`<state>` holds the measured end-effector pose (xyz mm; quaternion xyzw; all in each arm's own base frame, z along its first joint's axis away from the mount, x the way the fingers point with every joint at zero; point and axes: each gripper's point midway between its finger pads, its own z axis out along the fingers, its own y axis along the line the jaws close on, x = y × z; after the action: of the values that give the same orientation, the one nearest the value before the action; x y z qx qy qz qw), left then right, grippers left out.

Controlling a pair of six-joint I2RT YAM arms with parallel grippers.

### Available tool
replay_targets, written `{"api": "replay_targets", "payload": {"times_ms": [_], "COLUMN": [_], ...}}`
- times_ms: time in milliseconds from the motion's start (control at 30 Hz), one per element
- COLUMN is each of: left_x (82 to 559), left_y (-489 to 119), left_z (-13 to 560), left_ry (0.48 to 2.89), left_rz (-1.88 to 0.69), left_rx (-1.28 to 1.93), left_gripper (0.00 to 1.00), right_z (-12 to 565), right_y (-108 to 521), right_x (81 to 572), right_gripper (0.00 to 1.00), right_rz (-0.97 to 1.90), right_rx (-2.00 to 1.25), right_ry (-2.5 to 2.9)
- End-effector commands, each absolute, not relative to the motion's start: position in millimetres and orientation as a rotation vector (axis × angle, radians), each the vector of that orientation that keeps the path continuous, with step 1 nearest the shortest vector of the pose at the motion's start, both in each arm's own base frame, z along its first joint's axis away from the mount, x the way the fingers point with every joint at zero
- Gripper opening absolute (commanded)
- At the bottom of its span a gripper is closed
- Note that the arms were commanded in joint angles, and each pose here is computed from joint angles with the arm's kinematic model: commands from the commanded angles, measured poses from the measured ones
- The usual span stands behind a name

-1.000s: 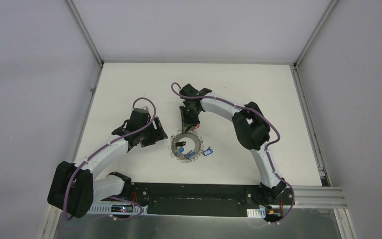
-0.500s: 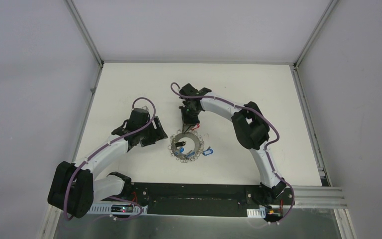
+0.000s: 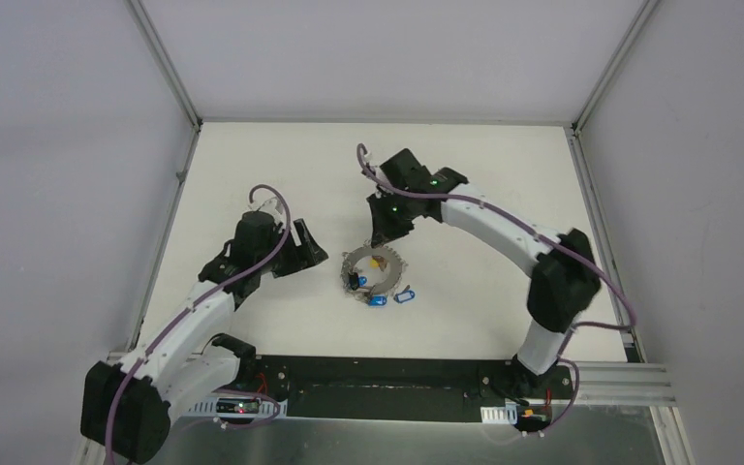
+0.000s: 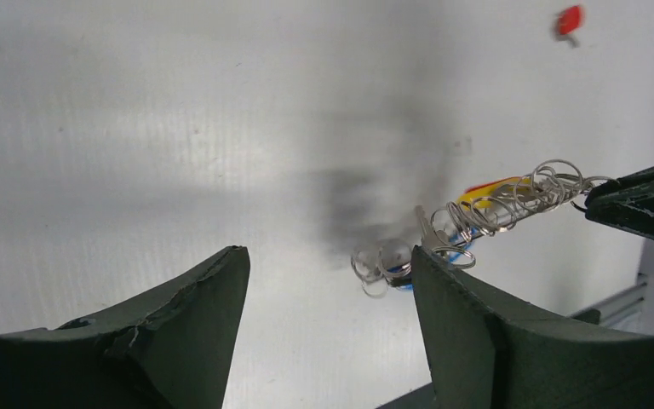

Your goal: Put the keys on the keyring

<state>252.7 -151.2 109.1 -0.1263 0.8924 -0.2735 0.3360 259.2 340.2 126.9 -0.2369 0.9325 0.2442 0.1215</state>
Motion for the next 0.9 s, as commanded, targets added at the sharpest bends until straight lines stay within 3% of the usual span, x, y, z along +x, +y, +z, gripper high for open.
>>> {"api": "replay_targets", "payload": {"times_ms": [0,233,500,867], "left_x": [253.4,232.5,217.7,175.2], "left_y": [-159.1,-176.8,-208.6,-294.5], "left_z": [191.5,269.9,314.2,307.1], "left_ry": [2.06,1.85,1.709,1.628], "left_rz": [-0.843,-0.996,-1.263,-1.396], "left_rx": [-0.142,0.08,0.198,0.483], "left_gripper": [0.72,0.74,0.73,0.68], "right_z": [205.8,230.3,235.2,257.8], "right_y": [333.0,311.8,294.7,273.8], "right_x": [242.3,208.0,176.7,160.2], "right_gripper": [0.0,0.0,0.0,0.0], "right_rz": [0.881,0.97,1.025,0.983], "right_rx": [-0.828,-0.942,-1.063,-1.079], "right_ry": [2.354,2.126,1.907,1.632]}}
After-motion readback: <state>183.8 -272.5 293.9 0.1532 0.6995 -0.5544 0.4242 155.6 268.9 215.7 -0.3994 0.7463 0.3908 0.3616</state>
